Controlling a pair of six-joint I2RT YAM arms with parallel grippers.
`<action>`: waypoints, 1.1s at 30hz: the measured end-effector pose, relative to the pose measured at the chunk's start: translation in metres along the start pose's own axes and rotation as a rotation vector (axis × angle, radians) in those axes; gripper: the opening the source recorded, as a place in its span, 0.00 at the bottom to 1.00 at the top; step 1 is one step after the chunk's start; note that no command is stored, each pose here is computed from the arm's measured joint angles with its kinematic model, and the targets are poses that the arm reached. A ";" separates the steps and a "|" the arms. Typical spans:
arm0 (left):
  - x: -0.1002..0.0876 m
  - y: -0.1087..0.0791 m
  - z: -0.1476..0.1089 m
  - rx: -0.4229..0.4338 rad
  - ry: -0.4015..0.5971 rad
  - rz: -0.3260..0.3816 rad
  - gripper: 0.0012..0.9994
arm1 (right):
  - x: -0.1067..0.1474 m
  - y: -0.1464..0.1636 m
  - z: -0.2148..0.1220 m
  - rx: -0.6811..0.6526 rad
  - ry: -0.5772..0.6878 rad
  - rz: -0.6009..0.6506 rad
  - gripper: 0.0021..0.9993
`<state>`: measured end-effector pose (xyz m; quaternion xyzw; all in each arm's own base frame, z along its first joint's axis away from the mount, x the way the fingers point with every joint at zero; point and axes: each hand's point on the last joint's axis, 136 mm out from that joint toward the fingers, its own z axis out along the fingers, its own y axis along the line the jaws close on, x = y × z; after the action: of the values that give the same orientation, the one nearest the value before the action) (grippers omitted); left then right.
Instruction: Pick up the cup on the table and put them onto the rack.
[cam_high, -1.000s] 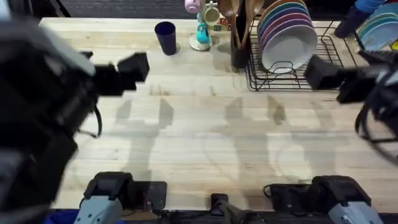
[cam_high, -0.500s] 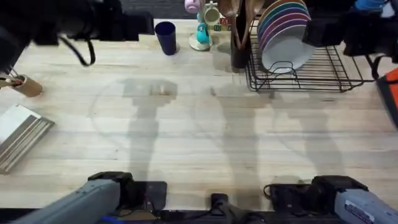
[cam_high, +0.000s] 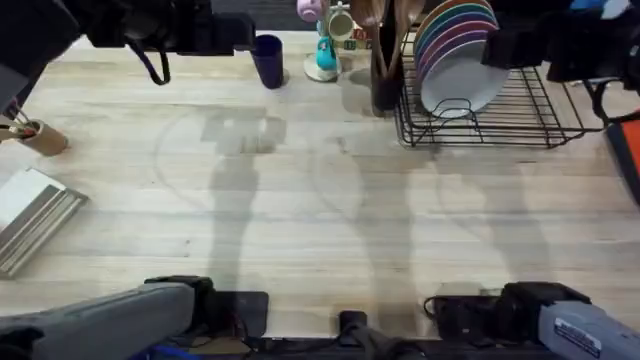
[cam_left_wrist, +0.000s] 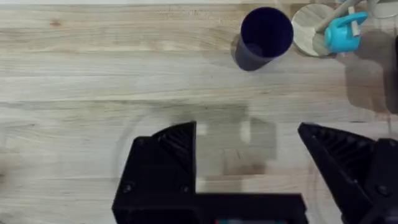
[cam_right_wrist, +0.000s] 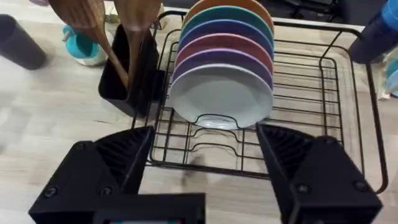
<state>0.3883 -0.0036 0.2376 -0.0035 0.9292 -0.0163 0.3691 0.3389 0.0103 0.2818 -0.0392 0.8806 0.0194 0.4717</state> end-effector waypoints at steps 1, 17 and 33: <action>0.000 0.000 0.000 0.000 0.000 0.000 0.99 | 0.000 0.000 0.000 0.000 0.000 0.000 0.99; -0.041 -0.001 0.000 0.005 -0.163 -0.015 0.99 | -0.007 0.000 0.000 0.002 -0.028 -0.002 0.99; -0.046 0.000 0.078 0.011 -0.077 -0.043 0.99 | -0.009 -0.001 0.000 0.002 -0.038 -0.003 0.99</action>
<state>0.4751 -0.0046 0.2119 -0.0223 0.9139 -0.0293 0.4043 0.3439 0.0103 0.2896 -0.0396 0.8716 0.0185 0.4883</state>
